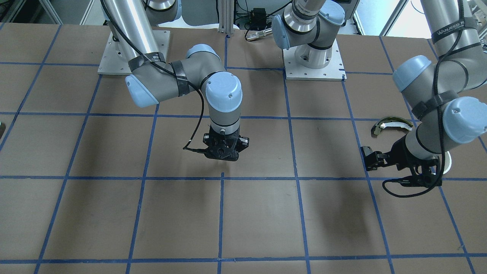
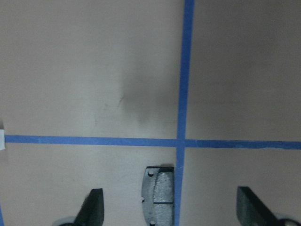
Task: Place bearing gear from tray to pile
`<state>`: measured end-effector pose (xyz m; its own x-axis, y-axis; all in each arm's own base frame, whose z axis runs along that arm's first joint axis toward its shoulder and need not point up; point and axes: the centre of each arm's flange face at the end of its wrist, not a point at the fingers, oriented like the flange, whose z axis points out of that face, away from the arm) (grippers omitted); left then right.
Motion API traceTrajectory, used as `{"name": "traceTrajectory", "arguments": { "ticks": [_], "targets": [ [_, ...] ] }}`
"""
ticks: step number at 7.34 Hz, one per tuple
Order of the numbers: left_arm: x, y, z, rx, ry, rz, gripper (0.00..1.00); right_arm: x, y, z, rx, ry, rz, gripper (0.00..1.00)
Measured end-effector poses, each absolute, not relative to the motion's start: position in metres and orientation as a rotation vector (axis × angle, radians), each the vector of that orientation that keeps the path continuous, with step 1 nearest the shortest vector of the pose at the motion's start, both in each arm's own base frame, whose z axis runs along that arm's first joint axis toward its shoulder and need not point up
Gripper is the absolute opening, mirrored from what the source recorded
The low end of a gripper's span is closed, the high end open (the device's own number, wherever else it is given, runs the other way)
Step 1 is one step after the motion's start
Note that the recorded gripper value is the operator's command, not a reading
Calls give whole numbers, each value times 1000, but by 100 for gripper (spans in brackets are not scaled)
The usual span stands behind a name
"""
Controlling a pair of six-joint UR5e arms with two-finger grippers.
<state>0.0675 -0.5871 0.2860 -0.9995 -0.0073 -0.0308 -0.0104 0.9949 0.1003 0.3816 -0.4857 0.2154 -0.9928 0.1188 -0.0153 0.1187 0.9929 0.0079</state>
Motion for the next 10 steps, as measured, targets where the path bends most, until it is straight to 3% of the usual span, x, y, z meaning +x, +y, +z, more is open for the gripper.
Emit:
{"name": "traceTrajectory", "arguments": {
  "ticks": [1, 6, 10],
  "targets": [
    [54, -587, 286, -1, 3110, 156, 100, 384, -482, 208, 185, 3117, 4, 99],
    [-50, -592, 291, 17, 3102, 124, 100, 359, -506, 228, 155, 3085, -129, 100],
    [-167, -576, 284, 47, 3120, 87, 100, 264, -553, 337, 54, 3108, -110, 100]
  ]
}}
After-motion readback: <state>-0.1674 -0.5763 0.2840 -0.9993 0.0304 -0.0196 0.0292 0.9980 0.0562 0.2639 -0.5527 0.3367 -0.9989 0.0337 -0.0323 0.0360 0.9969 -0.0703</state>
